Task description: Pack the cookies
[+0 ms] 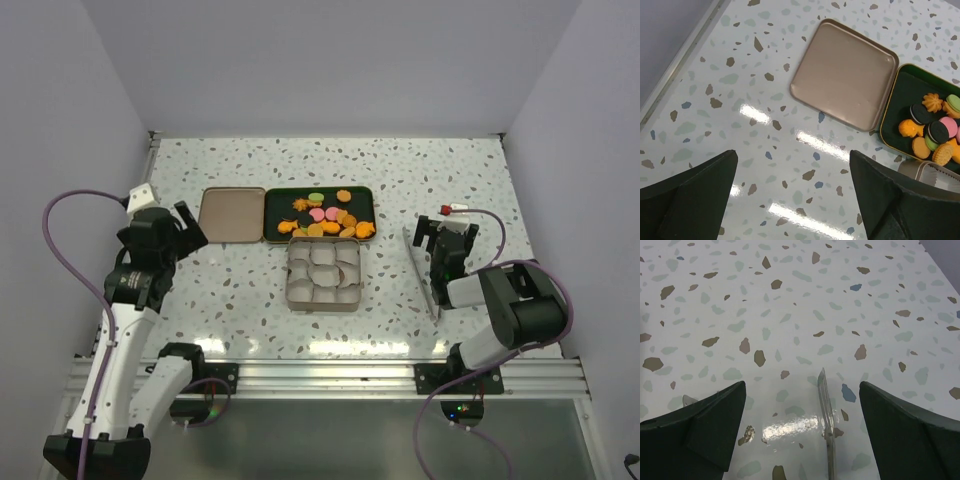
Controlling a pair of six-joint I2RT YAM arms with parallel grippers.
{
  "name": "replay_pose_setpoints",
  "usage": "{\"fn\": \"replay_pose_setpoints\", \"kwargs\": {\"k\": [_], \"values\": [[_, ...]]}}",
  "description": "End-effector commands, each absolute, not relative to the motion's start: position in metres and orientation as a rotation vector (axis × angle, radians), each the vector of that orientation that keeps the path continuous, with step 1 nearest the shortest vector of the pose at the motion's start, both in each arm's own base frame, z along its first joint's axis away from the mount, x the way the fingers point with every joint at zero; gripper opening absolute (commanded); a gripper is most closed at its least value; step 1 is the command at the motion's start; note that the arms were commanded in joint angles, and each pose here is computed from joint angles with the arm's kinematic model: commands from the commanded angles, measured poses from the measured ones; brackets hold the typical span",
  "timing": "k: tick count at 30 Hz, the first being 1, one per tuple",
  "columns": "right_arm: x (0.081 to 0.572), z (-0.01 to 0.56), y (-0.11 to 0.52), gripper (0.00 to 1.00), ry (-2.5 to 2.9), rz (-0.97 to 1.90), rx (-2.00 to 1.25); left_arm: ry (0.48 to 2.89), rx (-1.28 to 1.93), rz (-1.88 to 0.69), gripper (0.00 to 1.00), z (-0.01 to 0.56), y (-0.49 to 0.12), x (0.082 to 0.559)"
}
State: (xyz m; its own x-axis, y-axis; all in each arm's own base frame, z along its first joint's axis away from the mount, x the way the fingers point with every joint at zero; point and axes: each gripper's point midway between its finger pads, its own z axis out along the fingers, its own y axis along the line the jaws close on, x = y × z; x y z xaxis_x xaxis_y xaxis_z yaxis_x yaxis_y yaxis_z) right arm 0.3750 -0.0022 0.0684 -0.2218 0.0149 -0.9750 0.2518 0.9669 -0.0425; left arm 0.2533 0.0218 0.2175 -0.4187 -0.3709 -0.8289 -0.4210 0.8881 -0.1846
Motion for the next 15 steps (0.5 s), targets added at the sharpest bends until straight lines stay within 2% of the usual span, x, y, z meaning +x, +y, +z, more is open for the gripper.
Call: {"fn": "replay_pose_setpoints", "kwargs": {"k": [1, 8, 15], "values": [[0.383, 0.087, -0.002, 0.99, 1.723, -0.209, 0.202, 1.951, -0.589, 0.125, 1.00, 0.249, 0.036, 0.247], [0.384, 0.088, -0.001, 0.99, 1.721, -0.208, 0.204, 1.965, -0.268, -0.058, 1.00, 0.282, -0.005, 0.239], [0.383, 0.087, -0.002, 0.99, 1.723, -0.209, 0.202, 2.046, -0.339, -0.049, 1.00, 0.255, -0.002, 0.233]]}}
